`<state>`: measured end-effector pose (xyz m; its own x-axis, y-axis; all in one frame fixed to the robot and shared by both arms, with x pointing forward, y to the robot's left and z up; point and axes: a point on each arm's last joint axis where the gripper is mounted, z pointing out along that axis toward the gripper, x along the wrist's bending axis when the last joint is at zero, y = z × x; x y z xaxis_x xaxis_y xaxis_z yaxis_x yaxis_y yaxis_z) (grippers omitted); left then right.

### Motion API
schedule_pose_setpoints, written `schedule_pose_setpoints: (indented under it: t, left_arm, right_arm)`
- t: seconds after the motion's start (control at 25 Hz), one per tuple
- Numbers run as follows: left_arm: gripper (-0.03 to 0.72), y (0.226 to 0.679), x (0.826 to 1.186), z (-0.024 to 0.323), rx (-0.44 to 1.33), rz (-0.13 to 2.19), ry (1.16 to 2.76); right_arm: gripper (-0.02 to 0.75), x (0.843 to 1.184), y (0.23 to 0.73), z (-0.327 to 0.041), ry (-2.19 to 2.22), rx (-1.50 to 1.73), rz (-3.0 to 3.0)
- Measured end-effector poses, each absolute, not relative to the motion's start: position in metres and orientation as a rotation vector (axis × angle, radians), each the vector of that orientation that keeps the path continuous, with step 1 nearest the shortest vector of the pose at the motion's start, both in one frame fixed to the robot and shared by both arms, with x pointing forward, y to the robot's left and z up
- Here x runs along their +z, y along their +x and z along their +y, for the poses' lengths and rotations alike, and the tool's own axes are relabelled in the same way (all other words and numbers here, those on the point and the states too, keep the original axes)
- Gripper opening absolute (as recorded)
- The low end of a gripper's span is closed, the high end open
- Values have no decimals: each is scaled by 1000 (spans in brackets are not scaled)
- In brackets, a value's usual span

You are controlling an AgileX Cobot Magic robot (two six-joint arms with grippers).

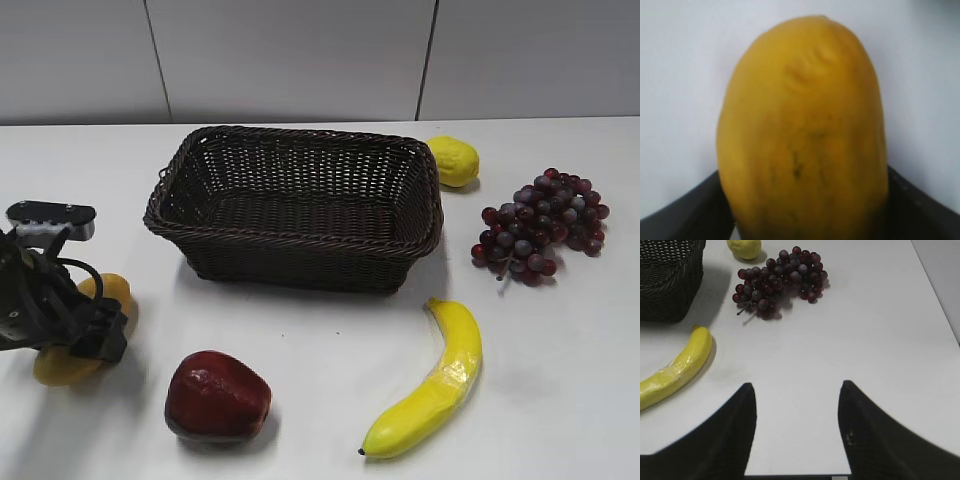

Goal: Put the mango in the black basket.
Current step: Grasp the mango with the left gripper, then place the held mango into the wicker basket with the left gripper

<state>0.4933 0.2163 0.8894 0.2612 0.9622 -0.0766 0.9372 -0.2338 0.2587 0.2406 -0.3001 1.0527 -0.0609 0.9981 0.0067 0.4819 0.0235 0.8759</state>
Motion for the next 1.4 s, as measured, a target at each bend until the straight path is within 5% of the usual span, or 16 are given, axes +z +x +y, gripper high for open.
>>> schedule_pose_setpoints:
  t: [0.32,0.76,1.0,1.4]
  left_arm:
    - [552,496,920,215,184,1695,2290]
    - [552,542,1034,206,532,1420,2174]
    - [552,566,1089,174,646,1211,2094]
    - [552,600,1042,73,520,909,2389]
  right_arm:
    - [407,1053,241,-300,1534,966,1624]
    - [407,1053,241,-300,1534,966,1624]
    - [407,1053,241,-300,1534,966,1624]
    - [407,1053,241,-300,1534,966,1624]
